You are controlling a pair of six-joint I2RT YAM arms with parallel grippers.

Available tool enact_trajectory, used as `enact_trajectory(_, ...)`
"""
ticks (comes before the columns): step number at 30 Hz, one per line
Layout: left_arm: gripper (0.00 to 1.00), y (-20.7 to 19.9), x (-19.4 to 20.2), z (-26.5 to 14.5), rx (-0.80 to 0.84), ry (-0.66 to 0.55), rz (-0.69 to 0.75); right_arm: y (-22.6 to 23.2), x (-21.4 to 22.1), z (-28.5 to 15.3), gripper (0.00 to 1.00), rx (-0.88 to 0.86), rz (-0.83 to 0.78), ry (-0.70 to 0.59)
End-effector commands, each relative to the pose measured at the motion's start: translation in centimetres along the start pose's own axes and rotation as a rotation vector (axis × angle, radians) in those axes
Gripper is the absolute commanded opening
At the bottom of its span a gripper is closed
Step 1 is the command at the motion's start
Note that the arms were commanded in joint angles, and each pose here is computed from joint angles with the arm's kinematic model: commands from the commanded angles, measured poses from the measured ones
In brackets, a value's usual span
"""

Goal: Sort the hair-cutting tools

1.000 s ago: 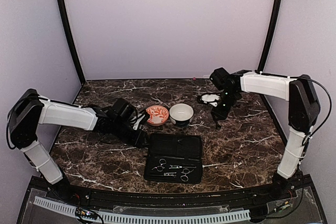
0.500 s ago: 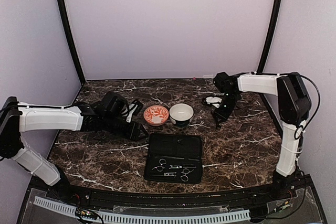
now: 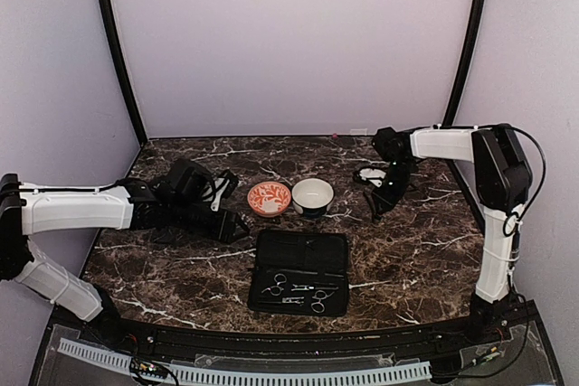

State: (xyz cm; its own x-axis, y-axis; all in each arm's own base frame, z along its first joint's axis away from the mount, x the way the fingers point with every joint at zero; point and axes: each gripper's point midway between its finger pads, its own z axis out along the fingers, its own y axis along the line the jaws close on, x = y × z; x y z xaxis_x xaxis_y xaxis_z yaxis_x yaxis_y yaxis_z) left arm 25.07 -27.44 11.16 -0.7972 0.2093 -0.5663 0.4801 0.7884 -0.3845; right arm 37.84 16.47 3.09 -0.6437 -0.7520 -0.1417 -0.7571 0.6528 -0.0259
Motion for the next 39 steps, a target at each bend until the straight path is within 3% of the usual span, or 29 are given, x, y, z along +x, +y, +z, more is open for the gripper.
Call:
enact_trajectory(1, 0.50, 0.2, 0.3, -0.8, -0.013, -0.007, -0.004, 2.9, 0.1, 0.1, 0.22, -0.099, 0.015, 0.003)
enact_trajectory(9, 0.50, -0.1, 0.1, -1.0, 0.001, -0.016, -0.020, 9.3, -2.9, -0.1, 0.20, -0.284, -0.058, -0.019)
enact_trajectory(17, 0.50, -0.2, 0.1, -2.0, -0.028, 0.013, -0.022, 7.6, -2.2, -2.8, 0.20, -0.260, -0.105, -0.081)
enact_trajectory(23, 0.51, -0.3, -1.1, -3.6, -0.063, -0.012, 0.004, 5.5, 0.0, -5.0, 0.27, -0.195, -0.419, -0.093)
enact_trajectory(28, 0.56, -0.2, -1.4, -4.3, -0.078, -0.021, -0.008, 3.3, -1.3, -4.8, 0.43, -0.082, -0.610, -0.102)
enact_trajectory(32, 0.57, -0.3, -1.3, -4.7, -0.071, -0.028, -0.045, 1.2, -3.2, -3.7, 0.44, 0.000, -0.716, -0.100)
enact_trajectory(39, 0.57, 0.2, -0.6, -5.9, -0.097, -0.032, -0.069, 1.2, -4.3, -2.1, 0.43, -0.026, -0.890, -0.106)
